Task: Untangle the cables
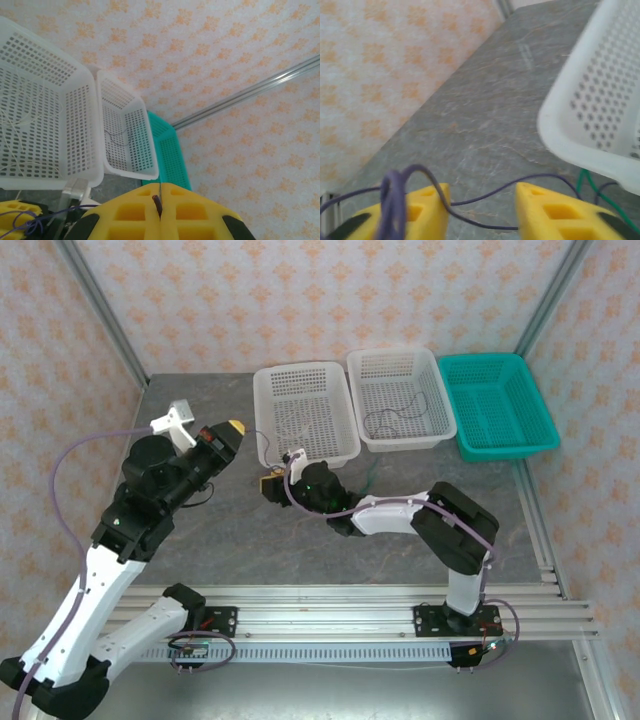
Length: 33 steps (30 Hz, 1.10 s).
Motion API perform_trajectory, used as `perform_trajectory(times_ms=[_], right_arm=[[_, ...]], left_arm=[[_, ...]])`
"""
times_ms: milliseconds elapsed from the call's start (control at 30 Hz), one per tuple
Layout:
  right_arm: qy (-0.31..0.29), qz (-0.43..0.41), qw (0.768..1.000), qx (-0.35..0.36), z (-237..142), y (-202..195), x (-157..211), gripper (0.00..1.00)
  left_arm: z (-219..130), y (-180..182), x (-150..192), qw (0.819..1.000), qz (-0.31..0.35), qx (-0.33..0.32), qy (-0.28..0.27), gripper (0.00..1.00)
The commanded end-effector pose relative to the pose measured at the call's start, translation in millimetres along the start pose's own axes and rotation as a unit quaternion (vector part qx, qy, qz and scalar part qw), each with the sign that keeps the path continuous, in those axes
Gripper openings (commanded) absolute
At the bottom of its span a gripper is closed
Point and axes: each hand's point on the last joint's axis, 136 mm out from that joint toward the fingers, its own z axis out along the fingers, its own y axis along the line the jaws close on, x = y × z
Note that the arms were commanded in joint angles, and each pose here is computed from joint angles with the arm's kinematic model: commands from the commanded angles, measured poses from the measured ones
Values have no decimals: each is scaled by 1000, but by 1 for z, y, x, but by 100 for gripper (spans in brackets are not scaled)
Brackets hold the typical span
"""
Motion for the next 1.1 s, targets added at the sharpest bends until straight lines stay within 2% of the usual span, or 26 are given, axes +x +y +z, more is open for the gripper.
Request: perform_trajectory(times_ms=[0, 67, 133, 300, 433, 500, 600, 667, 733, 833, 933, 1000, 1067], right_arm=[[-26, -31, 999, 21, -9, -8, -5, 16], [-11, -29, 999, 29, -19, -16, 9, 4], [-1, -18, 998, 60, -31, -32, 23, 0], [12, 39, 986, 161, -72, -92, 55, 0], [-10, 97, 968, 233, -120, -137, 61, 0], [-25, 101, 954, 282, -149, -156, 60, 0], [-48, 118, 919, 373, -199, -188, 58, 0], [-76, 144, 895, 416, -234, -206, 55, 0], [-99, 166, 880, 434, -258, -217, 51, 0], [-101, 147, 887, 426, -269, -214, 44, 0], [-56, 117, 918, 376, -253, -198, 47, 2], [-31, 113, 931, 345, -243, -191, 56, 12], [-11, 100, 947, 305, -234, -178, 59, 34]], left_arm=[[-20, -4, -21, 998, 30, -20, -41, 0], [-27, 0, -31, 996, 49, -47, -60, 0], [-30, 7, -40, 991, 70, -77, -79, 0], [-28, 26, -79, 972, 116, -162, -122, 0], [-21, 49, -121, 968, 78, -195, -140, 0], [-23, 60, -142, 966, 45, -195, -162, 0], [-34, 77, -170, 958, 7, -206, -199, 0], [-40, 82, -181, 955, -6, -206, -213, 0], [-37, 80, -180, 959, -12, -192, -208, 0], [-16, 59, -170, 979, -23, -111, -168, 0], [-1, 29, -151, 991, 13, -52, -126, 0], [5, 8, -133, 994, 45, -30, -96, 0], [12, -9, -115, 996, 61, -2, -65, 0]])
